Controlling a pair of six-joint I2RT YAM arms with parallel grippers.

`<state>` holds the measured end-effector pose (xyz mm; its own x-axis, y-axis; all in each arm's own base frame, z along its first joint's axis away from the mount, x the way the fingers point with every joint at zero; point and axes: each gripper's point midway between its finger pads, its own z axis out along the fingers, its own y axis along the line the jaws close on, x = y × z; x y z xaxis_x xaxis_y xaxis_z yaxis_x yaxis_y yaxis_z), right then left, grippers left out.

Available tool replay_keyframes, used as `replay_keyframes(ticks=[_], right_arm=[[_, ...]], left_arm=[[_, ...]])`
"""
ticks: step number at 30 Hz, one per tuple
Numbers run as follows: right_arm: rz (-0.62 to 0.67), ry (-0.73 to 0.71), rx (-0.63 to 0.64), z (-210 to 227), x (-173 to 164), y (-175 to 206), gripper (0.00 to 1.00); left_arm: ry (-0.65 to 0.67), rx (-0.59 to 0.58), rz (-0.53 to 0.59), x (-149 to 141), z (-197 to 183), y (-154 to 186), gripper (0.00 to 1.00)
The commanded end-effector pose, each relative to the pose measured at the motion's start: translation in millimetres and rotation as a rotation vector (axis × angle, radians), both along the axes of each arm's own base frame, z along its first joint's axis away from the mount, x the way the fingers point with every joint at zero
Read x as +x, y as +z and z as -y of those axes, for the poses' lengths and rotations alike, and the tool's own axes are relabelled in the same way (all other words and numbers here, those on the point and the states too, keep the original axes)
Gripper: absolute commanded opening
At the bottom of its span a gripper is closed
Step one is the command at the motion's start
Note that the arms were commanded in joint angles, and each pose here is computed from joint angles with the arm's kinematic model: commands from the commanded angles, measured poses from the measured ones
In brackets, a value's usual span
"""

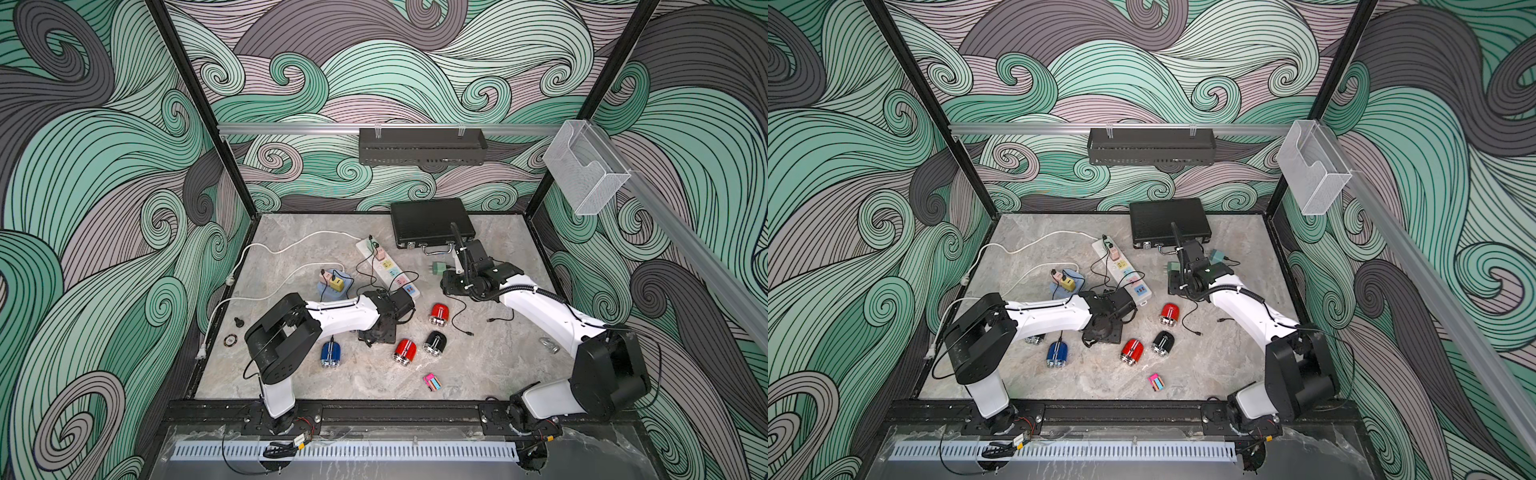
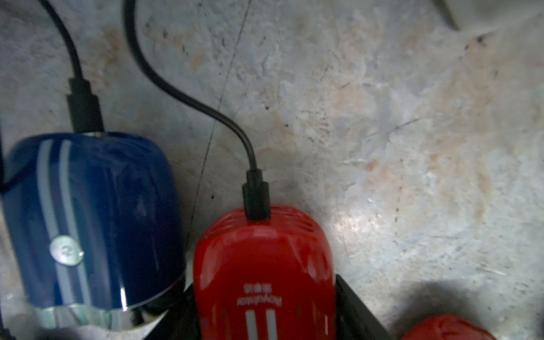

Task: Unplug the electric shaver
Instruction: Pick up the electric shaver from the center of the board.

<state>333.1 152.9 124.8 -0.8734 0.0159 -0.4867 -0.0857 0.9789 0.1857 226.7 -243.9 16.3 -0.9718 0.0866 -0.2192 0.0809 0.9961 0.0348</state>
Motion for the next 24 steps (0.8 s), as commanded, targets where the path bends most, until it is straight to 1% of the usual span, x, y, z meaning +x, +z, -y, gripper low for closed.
replay_keyframes(ticks=[1, 5, 9, 12, 22, 23, 24], right_arm=[[-0.016, 0.013, -0.008, -1.2, -3.5, -5.3, 0.57], [-0.018, 0.018, -0.009, -2.9, -2.2, -5.2, 0.57], [-0.026, 0.023, -0.013, -3.8, -3.1, -7.4, 0.57], [-0.028, 0.021, -0.012, -4.2, -2.7, -8.8, 0.57], [-0.05, 0.026, -0.015, -7.7, -5.4, -19.1, 0.57], [-0.05, 0.027, -0.015, -8.2, -5.5, -19.1, 0.57], [-0.049, 0.025, -0.016, -7.9, -5.3, -19.1, 0.57]], left_arm=[[0.009, 0.01, -0.007, -1.0, 1.1, -2.1, 0.64], [0.014, 0.016, -0.005, 0.0, 0.7, -4.9, 0.64], [0.026, -0.003, 0.019, 2.8, 0.7, -3.5, 0.63], [0.019, 0.017, 0.007, 4.5, 0.5, -5.9, 0.63], [0.036, 0.013, 0.008, 5.6, -1.6, -13.9, 0.63], [0.037, 0.009, 0.004, 5.2, -1.2, -15.4, 0.63], [0.037, 0.005, 0.001, 5.2, -0.5, -16.4, 0.6]])
